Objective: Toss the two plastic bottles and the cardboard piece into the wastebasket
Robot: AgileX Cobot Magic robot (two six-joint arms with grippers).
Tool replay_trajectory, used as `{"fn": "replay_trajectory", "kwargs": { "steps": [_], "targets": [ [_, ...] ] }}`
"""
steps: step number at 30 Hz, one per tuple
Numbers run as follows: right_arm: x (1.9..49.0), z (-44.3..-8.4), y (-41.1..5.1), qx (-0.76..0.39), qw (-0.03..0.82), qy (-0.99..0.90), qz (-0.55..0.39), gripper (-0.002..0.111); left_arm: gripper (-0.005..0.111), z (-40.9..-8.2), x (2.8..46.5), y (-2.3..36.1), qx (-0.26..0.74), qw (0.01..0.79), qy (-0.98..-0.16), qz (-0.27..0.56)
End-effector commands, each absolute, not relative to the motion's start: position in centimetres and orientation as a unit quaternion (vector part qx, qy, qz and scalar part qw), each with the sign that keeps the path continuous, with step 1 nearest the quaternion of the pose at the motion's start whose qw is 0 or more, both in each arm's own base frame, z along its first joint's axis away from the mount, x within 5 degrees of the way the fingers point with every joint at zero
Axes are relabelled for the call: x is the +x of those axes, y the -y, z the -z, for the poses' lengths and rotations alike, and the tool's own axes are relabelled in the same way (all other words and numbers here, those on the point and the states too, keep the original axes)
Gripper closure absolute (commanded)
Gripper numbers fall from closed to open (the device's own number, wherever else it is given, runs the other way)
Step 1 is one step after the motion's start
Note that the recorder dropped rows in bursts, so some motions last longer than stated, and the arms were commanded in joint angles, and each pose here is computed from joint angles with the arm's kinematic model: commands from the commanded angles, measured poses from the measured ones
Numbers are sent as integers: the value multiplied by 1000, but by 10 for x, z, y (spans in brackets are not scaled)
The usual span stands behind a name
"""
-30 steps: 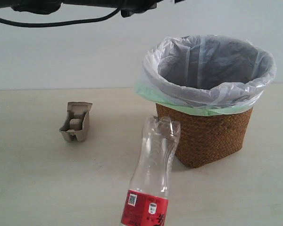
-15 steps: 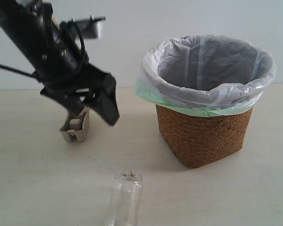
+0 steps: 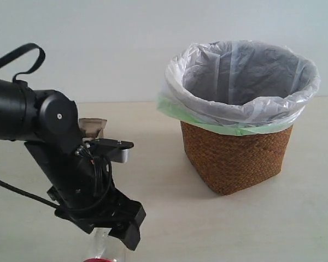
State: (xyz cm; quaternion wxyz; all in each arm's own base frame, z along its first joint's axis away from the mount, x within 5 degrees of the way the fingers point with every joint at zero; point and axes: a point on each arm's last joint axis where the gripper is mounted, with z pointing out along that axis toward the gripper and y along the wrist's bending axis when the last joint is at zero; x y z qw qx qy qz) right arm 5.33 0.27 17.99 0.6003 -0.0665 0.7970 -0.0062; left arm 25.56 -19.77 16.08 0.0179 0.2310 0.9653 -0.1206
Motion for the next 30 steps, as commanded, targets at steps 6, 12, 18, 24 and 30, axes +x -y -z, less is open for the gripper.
{"fn": "replay_trajectory", "kwargs": {
  "steps": [6,12,18,24,30],
  "targets": [
    [53,-181,-2,-64,604,-794,8,108,72,-124,259,203,259,-14,-960,109],
    [53,-181,-2,-64,604,-794,8,108,102,-156,270,210,275,43,-952,128],
    [53,-181,-2,-64,604,-794,8,108,103,-224,286,208,298,178,-931,110],
    [53,-181,-2,-64,604,-794,8,108,103,-302,296,168,229,333,-913,50],
    [53,-181,-2,-64,604,-794,8,108,103,-329,318,82,87,346,-928,-103]
  ]
}}
